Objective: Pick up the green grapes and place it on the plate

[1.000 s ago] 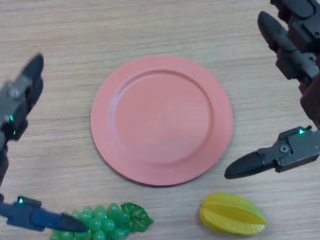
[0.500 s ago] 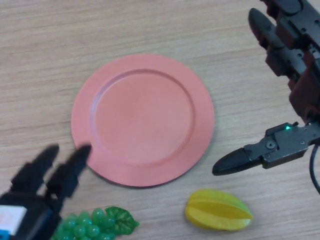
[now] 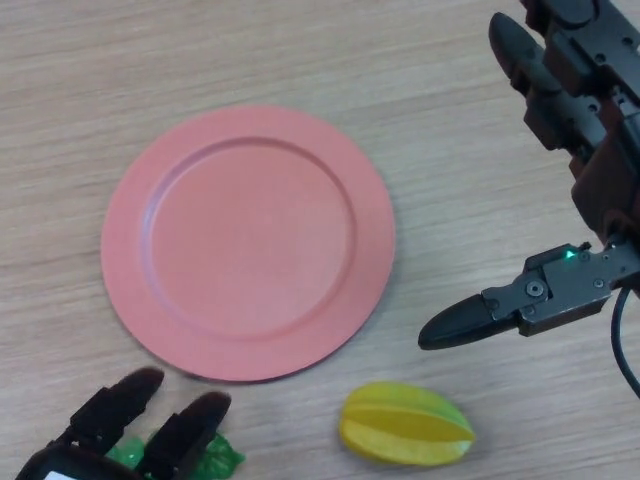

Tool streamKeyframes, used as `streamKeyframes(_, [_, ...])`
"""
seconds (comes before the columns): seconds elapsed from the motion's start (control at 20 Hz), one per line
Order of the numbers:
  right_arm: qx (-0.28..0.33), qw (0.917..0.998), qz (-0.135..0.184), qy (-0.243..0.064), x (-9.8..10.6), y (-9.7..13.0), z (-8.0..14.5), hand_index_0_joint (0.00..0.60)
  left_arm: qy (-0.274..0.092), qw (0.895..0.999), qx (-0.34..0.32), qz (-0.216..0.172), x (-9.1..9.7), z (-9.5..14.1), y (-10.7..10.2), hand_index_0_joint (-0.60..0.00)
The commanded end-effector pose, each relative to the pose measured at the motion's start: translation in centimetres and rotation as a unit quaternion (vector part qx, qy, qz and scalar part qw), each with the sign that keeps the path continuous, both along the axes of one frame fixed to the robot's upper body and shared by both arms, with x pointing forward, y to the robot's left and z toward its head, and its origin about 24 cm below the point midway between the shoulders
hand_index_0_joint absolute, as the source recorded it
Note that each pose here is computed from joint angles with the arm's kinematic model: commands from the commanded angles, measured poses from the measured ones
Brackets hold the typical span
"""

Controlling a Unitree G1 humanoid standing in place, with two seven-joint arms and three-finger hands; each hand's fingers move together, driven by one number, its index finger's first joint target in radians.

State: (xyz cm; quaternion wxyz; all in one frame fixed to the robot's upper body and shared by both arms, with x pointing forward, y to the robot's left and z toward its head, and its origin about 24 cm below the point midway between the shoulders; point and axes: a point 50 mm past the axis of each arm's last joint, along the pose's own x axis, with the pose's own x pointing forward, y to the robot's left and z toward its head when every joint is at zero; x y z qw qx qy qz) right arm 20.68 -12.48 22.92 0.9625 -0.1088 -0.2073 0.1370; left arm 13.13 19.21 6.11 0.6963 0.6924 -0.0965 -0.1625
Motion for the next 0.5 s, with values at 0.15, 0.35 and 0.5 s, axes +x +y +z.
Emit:
streamKeyframes(0.15, [0.021,0.996,-0.004,-0.087,-1.3,-0.6,2.2,0.0,0.044,0.996,0.0,0.077,-0.4,-0.4,0.8,-0.6])
streamKeyframes(0.35, [0.027,0.996,-0.005,-0.086,-1.3,-0.6,2.2,0.0,0.16,0.982,-0.074,0.068,-2.0,-0.3,0.6,-0.6])
streamKeyframes(0.5, [0.026,0.996,-0.005,-0.085,-1.3,-0.6,2.1,0.0,0.082,0.993,-0.053,0.065,-1.4,1.3,0.9,-0.6])
